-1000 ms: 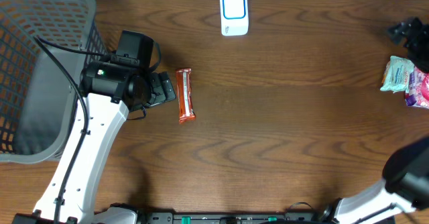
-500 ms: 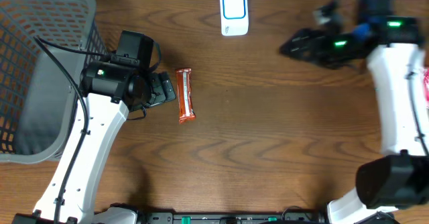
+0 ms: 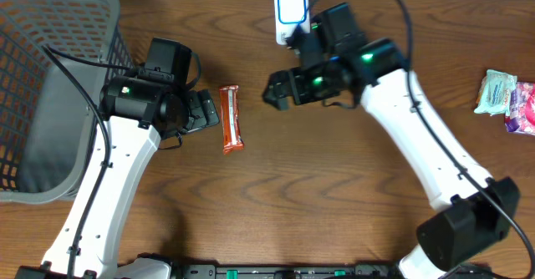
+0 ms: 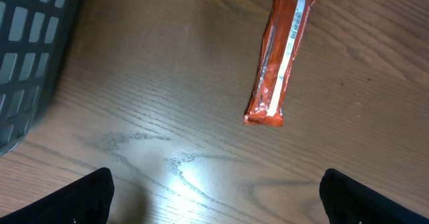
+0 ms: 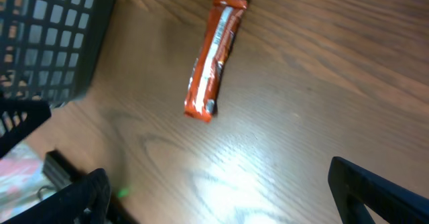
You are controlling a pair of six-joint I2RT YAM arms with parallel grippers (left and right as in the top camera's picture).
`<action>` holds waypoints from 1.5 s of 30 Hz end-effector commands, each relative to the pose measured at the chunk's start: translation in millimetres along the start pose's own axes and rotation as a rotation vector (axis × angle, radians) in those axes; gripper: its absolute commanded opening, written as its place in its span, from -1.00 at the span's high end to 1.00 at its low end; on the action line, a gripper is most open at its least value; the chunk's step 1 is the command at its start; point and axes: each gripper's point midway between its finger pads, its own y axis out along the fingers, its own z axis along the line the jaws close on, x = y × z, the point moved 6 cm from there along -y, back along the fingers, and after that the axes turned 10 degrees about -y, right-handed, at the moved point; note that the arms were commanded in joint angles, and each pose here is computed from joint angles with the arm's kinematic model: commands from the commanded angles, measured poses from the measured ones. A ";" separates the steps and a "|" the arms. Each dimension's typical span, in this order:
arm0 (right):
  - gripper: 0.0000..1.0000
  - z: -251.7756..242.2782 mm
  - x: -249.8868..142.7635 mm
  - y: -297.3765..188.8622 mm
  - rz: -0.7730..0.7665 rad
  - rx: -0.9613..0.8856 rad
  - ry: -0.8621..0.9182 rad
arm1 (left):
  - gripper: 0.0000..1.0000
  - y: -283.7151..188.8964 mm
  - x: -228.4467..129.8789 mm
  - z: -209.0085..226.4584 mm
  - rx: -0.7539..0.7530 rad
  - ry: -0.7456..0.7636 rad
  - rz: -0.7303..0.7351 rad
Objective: Scan the item barcode
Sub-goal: 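Reach right gripper to the red chocolate bar and grasp it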
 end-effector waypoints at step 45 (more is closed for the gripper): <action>0.18 -13.7 -36.2 248.9 0.152 -0.057 0.339 | -0.96 -3.2 1.7 1.4 0.002 -0.016 -0.013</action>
